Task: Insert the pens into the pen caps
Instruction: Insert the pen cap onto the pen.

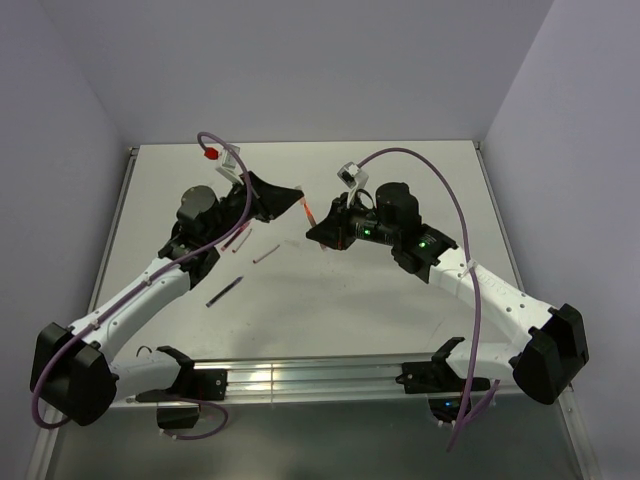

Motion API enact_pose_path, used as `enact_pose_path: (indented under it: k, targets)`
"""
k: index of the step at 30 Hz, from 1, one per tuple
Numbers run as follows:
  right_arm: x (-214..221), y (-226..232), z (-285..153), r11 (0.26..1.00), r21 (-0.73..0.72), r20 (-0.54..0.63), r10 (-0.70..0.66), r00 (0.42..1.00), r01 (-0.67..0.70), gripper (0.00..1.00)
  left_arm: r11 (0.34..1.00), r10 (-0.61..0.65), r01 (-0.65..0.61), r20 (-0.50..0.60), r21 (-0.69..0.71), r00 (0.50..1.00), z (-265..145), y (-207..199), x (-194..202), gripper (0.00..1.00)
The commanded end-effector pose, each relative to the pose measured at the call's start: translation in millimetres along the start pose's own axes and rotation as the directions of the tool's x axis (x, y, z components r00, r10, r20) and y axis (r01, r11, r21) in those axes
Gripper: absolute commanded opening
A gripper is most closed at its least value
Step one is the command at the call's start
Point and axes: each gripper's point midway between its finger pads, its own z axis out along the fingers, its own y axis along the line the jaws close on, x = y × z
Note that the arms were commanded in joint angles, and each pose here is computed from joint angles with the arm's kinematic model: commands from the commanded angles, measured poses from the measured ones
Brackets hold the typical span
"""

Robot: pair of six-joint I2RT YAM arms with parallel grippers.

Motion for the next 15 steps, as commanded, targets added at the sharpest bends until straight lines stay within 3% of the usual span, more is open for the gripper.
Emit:
enact_pose_path:
  k: [1, 15]
  targets:
    - [-31.4, 11.6, -7.8, 0.999, -0.016, 0.098, -0.045, 0.994, 0.046, 0.0, 0.998, 0.013, -0.014, 0.012, 0.059, 1.0, 1.0, -13.3, -5.8, 0.0]
    - [-37.0, 3.8, -10.4, 0.999, 0.022, 0.139, -0.035, 0.99, 0.033, 0.0, 0.996, -0.003, 0.006, -0.039, 0.091, 0.999, 5.5, -23.4, 12.3, 0.0]
